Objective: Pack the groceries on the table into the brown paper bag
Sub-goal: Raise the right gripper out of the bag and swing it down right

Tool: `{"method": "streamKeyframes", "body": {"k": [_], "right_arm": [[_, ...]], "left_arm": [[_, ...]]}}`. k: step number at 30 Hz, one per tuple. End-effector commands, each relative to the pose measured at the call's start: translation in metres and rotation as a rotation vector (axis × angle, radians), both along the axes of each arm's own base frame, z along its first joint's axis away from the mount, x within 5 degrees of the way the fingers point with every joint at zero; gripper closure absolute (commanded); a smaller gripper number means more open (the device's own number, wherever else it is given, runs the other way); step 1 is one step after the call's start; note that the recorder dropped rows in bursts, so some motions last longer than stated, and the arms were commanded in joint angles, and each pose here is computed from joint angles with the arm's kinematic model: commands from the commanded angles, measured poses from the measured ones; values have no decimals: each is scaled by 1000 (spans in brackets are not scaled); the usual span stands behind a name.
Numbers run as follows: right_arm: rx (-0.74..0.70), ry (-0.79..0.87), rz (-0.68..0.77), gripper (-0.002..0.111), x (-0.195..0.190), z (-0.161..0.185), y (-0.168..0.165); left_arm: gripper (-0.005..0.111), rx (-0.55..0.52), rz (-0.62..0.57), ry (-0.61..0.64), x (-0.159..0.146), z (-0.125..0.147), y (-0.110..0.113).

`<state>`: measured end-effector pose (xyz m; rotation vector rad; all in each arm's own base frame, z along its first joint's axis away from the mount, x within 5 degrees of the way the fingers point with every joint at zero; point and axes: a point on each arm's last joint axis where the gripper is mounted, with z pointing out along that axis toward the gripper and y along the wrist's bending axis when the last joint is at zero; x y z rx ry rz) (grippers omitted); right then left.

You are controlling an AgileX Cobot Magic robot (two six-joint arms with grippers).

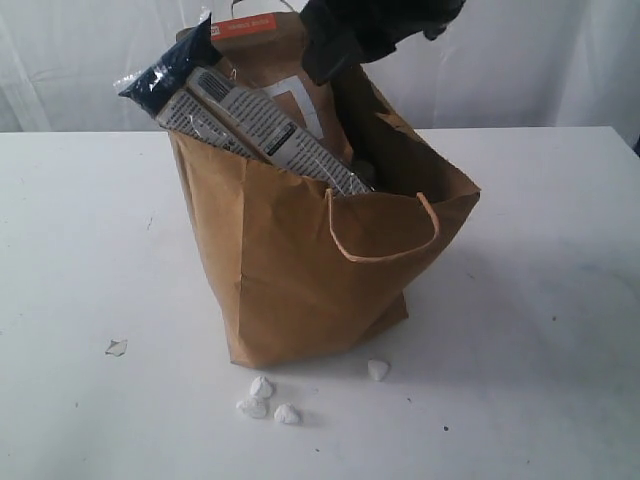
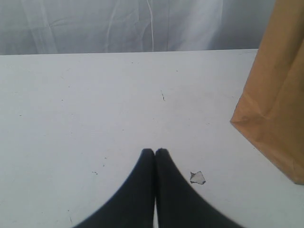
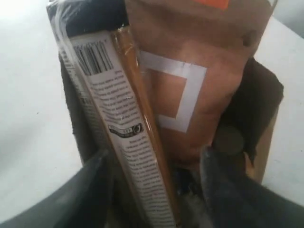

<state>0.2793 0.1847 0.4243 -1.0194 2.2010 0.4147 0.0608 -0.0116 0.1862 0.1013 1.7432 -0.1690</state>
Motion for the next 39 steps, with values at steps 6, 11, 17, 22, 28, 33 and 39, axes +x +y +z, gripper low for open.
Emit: {"method": "streamKeyframes", "body": {"k": [6,11,17,22,28,33,39], "right_arm": [[-73,-3,-51,56,-38,18,-27],[-103,22,-54,56,-56,7,-39],[-183,30,-134,56,-85,-12,-67],[-195,46,-214,56,-122,-30,-94],[-144,63,-275,56,-164,-49,-118],[-132,93,-290,56,-187,-73,-131],[-51,261,-264,56,-188,-127,-115]], "left_arm": [[107,1,2,0,0,-1,0],[107,1,2,0,0,-1,0],[107,1,2,0,0,-1,0],[107,1,2,0,0,-1,0],[107,1,2,0,0,-1,0],[107,1,2,0,0,-1,0],[107,1,2,0,0,-1,0]]}}
